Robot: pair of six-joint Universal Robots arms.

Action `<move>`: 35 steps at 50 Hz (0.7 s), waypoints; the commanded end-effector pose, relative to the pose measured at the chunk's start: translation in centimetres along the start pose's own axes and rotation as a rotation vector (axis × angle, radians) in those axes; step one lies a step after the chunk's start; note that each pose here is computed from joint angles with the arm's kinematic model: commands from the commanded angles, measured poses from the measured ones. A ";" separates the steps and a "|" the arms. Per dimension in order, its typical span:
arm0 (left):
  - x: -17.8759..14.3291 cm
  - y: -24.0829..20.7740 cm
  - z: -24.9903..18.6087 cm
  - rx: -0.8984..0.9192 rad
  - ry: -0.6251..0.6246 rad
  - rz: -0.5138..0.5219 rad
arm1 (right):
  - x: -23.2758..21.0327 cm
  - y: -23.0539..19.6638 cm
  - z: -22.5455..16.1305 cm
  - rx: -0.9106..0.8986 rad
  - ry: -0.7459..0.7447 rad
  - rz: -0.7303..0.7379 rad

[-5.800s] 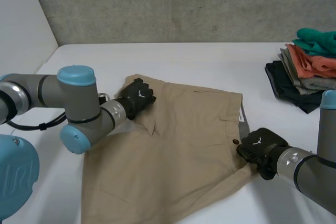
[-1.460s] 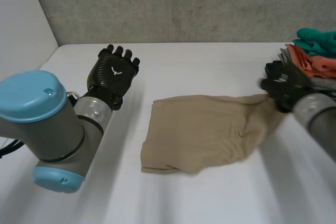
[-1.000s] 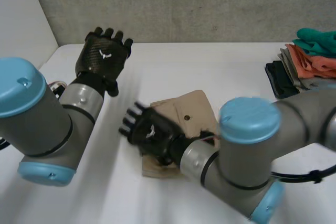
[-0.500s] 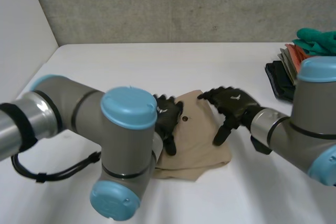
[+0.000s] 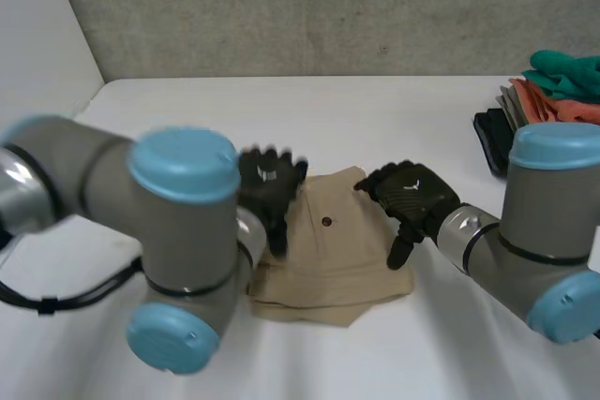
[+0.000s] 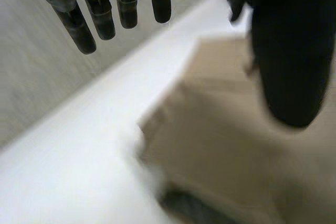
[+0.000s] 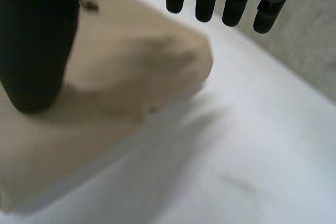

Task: Fold the laundry.

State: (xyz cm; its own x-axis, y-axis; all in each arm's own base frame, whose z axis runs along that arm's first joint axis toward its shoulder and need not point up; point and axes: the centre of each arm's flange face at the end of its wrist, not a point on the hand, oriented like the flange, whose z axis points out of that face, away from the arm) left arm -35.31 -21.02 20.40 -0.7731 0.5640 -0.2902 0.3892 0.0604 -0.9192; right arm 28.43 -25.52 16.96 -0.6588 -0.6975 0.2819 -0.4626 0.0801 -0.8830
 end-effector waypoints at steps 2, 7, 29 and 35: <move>-1.7 -6.7 -1.1 0.237 0.152 0.000 | -3.4 -0.6 -4.3 0.133 0.020 -0.050; -0.9 -7.3 -2.1 0.244 0.358 0.012 | -6.7 2.1 -5.6 0.121 -0.044 -0.067; 0.5 -7.3 -3.3 0.225 0.568 0.003 | -7.7 6.0 0.9 0.209 0.008 -0.147; 0.5 -7.1 -3.3 0.221 0.567 0.002 | -7.5 5.4 1.6 0.248 0.028 -0.153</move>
State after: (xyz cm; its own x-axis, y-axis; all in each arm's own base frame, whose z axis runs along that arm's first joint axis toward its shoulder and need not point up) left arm -36.87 -18.40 27.83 -0.3605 0.9185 -0.1627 0.2267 -0.0829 -0.9704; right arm 31.34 -20.31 9.05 -0.5978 -0.6848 0.4168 -0.4199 -0.1754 -0.8905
